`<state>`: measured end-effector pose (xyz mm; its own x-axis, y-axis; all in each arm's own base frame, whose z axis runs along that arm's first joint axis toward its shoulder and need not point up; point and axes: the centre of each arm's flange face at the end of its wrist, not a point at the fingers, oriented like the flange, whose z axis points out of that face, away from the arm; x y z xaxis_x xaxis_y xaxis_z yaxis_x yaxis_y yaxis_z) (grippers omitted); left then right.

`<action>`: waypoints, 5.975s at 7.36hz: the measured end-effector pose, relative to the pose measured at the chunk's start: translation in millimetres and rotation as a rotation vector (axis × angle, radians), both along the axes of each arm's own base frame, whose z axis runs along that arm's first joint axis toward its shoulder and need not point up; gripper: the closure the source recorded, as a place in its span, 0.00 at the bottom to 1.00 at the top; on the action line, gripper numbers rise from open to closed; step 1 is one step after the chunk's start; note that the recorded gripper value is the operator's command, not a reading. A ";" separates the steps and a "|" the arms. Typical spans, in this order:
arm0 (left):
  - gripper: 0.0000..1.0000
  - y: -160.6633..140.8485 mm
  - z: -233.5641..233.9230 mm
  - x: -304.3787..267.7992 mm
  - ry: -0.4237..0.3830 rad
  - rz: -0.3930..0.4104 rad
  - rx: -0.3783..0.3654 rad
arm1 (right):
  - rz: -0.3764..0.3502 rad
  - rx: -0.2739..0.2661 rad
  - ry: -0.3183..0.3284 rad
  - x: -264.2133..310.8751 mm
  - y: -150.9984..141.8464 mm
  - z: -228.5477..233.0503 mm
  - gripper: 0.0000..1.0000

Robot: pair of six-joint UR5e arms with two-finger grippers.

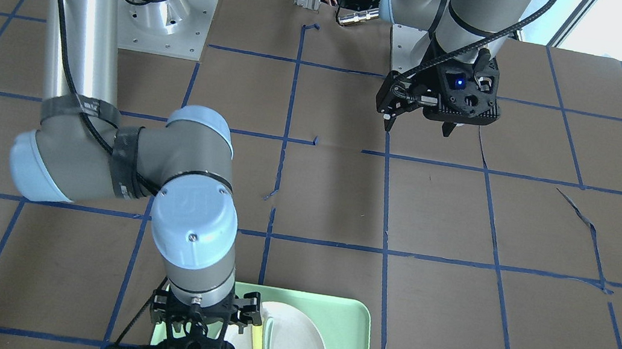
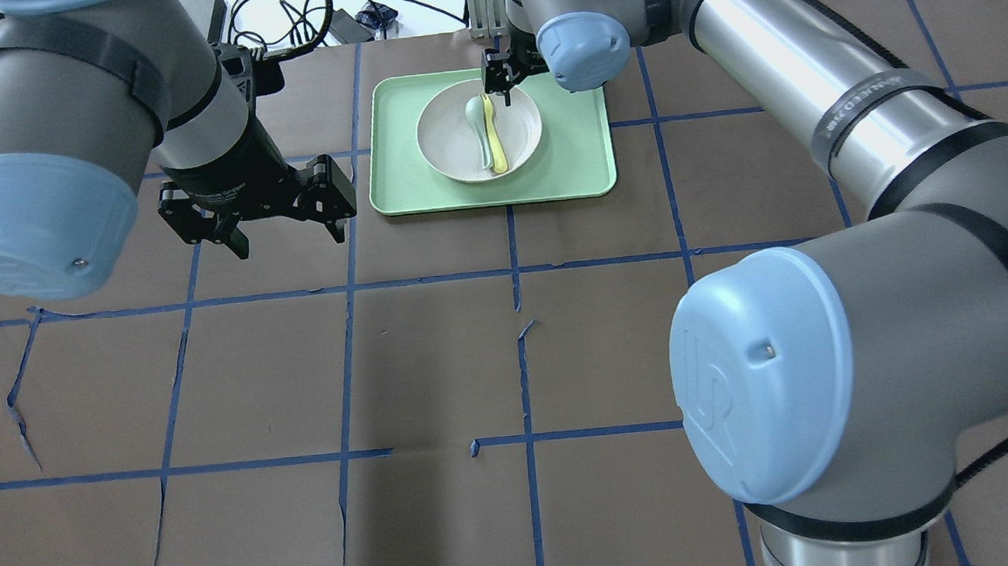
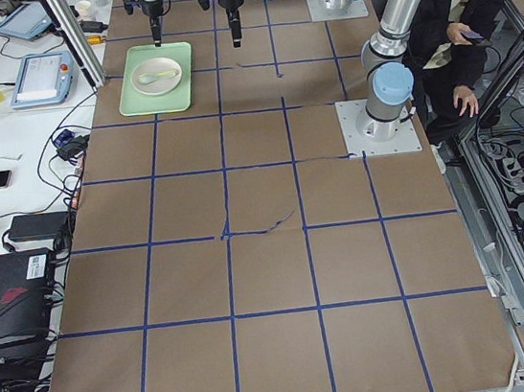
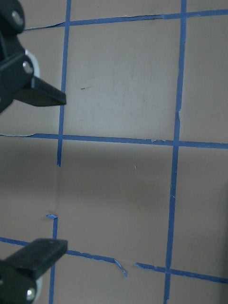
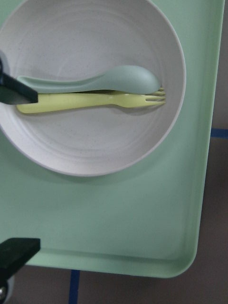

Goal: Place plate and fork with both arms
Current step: 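Reach the right gripper over the plate above the yellow fork, then lower the right gripper and close it on the yellow fork handle, then lift the fork out of the plate and move it beside the plate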

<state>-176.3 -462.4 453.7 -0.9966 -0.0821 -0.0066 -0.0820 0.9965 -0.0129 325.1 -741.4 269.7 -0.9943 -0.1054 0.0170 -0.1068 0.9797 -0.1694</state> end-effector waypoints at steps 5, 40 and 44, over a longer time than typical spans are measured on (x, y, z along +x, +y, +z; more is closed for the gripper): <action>0.00 -2.1 -2.8 0.8 -0.010 -0.004 0.000 | -0.026 0.001 -0.018 28.1 -7.4 -51.2 0.47; 0.00 -3.9 -2.0 0.7 -0.010 -0.007 -0.003 | -0.021 0.039 -0.011 42.8 14.7 -81.9 0.72; 0.00 -4.0 -1.2 0.6 -0.010 -0.007 -0.004 | -0.013 0.032 -0.001 41.5 14.9 -76.2 0.81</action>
<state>-175.7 -466.4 452.5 -0.9971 -0.0750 -0.0162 -0.0747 0.9970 -0.0182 366.7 -726.5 193.5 -0.9956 -0.0926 0.0126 -0.0935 0.9859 -0.1385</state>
